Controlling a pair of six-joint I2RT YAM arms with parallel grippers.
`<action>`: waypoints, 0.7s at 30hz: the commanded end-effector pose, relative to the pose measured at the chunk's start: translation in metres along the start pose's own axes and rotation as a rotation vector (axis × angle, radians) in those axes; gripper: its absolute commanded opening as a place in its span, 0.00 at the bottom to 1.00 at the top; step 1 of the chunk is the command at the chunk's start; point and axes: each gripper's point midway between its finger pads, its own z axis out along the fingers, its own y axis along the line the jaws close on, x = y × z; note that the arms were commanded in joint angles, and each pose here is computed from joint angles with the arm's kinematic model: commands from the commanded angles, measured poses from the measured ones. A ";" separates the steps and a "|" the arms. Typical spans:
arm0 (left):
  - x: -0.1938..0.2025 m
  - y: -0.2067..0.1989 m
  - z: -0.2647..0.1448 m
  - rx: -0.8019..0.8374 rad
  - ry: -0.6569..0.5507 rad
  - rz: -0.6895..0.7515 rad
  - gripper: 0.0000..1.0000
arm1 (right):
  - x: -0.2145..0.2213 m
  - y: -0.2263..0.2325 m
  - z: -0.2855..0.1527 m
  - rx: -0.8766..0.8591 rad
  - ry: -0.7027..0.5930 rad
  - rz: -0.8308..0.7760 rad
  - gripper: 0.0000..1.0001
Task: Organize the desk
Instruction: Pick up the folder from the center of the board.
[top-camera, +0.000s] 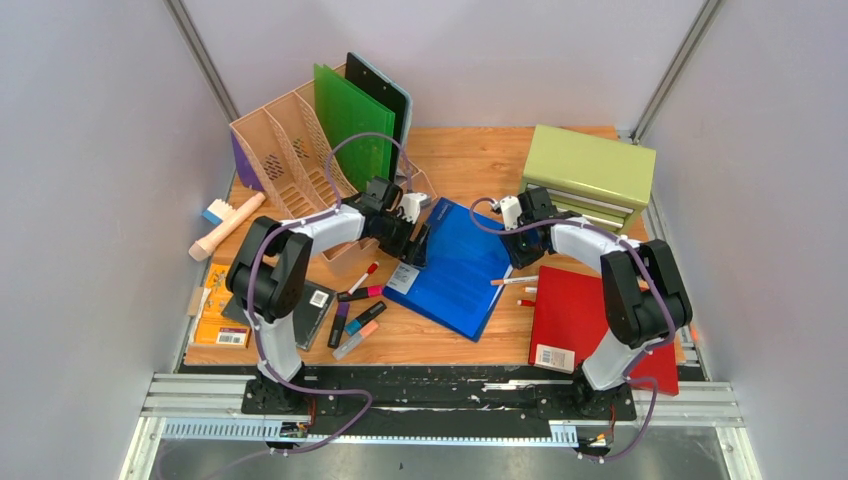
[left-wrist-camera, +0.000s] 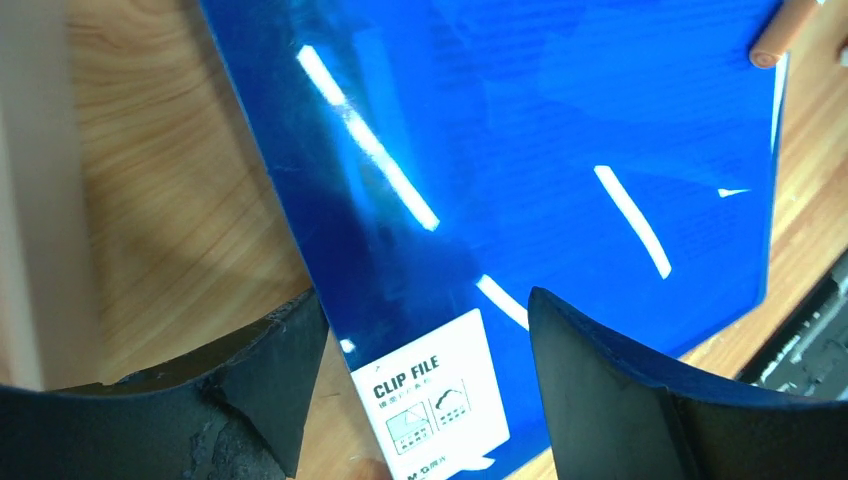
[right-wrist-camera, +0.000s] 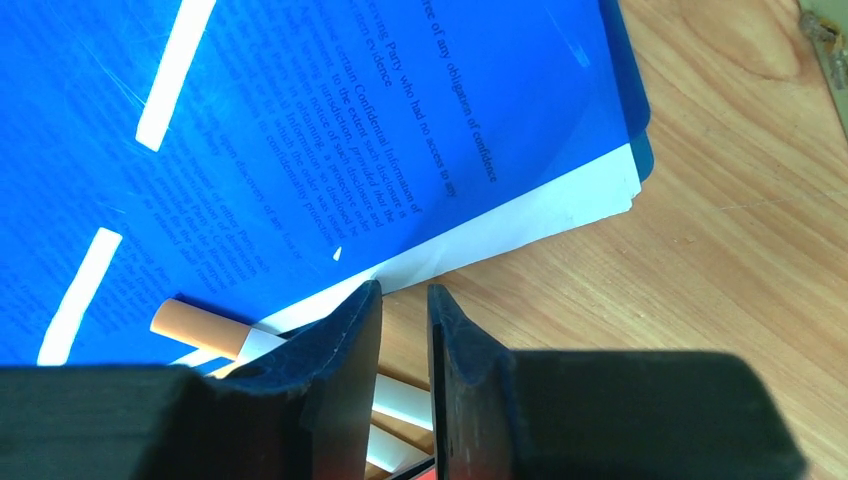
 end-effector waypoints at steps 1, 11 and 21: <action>0.011 -0.033 0.003 0.191 0.047 -0.052 0.80 | 0.026 0.011 0.024 -0.023 0.084 0.049 0.23; -0.013 -0.053 -0.009 0.311 -0.029 -0.109 0.79 | 0.024 0.031 0.035 -0.013 0.086 0.028 0.11; -0.034 -0.075 -0.030 0.425 -0.124 -0.131 0.79 | 0.022 0.042 0.039 -0.015 0.083 0.017 0.05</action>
